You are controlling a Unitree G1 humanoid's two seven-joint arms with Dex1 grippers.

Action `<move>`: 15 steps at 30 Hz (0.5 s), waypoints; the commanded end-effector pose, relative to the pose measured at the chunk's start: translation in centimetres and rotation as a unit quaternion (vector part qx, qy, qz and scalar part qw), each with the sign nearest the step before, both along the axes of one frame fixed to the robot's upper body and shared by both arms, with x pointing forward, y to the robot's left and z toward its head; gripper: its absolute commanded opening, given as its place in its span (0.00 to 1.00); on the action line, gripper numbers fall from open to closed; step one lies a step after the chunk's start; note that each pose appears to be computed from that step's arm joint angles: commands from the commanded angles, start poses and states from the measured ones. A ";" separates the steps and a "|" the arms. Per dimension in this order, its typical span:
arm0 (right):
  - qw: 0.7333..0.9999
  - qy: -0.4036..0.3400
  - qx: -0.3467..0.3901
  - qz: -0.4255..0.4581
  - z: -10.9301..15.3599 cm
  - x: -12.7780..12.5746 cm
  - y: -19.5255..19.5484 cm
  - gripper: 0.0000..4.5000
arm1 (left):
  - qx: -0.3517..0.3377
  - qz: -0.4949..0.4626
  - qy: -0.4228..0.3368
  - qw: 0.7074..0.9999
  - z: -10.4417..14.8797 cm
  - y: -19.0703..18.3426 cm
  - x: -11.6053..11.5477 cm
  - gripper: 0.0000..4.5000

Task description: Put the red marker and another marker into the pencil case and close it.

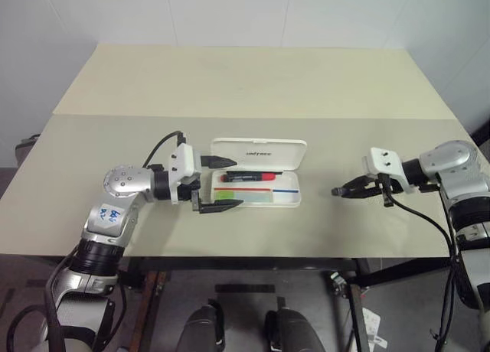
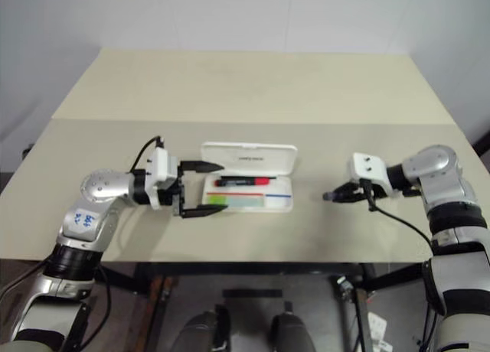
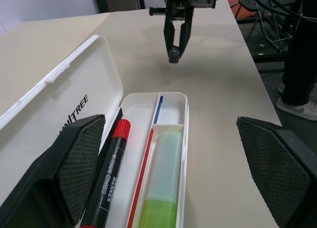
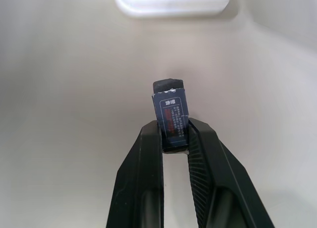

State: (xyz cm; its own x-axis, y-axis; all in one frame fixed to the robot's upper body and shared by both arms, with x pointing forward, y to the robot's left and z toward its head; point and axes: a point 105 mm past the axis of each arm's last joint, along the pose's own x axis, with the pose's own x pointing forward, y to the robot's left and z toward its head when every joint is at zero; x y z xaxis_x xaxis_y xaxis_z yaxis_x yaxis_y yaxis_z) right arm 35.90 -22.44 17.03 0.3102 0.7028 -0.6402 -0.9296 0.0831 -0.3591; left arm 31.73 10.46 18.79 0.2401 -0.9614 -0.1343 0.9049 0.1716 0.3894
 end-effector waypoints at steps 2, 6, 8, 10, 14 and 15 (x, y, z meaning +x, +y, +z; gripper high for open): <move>0.997 0.003 0.051 0.062 2.5 -1.6 3.0 0.08 | -0.007 -0.002 -0.021 1.000 1.0 0.4 -0.4 1.00; 0.993 0.013 0.079 0.088 2.9 -2.6 5.5 0.08 | -0.008 -0.001 -0.021 1.000 1.1 0.2 -0.5 1.00; 0.992 0.018 0.085 0.095 2.7 -2.9 6.4 0.08 | -0.013 -0.002 -0.022 1.000 1.3 0.0 -0.5 1.00; 0.991 0.023 0.088 0.102 2.5 -3.1 7.0 0.08 | -0.014 -0.003 -0.023 1.000 1.4 -0.1 -0.5 1.00; 0.988 0.029 0.097 0.113 1.5 -3.3 8.8 0.08 | -0.013 -0.002 -0.023 1.000 1.3 0.0 -0.8 1.00; 0.988 0.029 0.097 0.114 1.2 -3.3 9.0 0.08 | -0.011 -0.003 -0.021 1.000 1.2 0.1 -1.0 1.00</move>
State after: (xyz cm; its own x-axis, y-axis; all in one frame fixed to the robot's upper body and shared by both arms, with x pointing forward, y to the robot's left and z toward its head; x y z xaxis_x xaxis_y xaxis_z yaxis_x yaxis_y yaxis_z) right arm 32.88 -13.85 17.78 0.1055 0.8561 -0.5058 -0.9578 -0.0493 -0.2832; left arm 31.31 10.47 19.17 0.2451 -0.9615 -0.1241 0.9001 0.1782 0.3976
